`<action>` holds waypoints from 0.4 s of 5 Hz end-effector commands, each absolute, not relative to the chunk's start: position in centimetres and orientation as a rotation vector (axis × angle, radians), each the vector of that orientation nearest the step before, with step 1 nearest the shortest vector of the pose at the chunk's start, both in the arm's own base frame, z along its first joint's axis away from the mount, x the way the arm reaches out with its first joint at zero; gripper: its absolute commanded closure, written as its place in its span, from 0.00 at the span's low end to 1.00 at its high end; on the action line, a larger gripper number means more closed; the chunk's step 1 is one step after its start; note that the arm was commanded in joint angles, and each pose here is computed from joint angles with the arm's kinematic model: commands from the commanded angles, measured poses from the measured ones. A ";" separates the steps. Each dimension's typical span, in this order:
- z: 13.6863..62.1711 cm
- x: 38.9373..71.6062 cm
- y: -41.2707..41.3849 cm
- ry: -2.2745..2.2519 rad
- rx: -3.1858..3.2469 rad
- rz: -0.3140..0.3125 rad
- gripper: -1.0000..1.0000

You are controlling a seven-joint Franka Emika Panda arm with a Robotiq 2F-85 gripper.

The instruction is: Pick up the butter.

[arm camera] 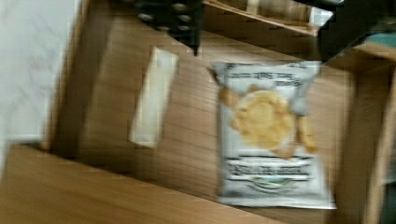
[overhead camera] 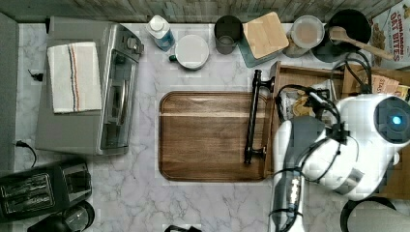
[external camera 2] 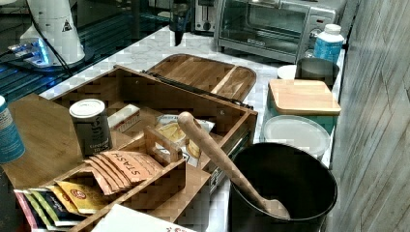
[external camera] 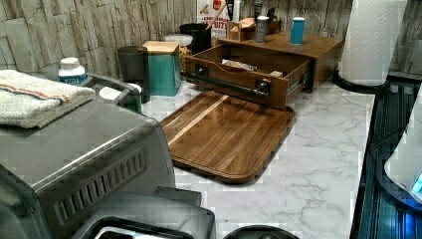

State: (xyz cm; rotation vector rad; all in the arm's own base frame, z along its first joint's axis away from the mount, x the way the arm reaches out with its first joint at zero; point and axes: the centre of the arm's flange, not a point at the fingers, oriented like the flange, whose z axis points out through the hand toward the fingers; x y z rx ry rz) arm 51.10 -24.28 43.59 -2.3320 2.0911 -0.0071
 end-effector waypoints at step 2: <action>37.0 47.8 -28.8 2.454 -1.993 -0.014 0.00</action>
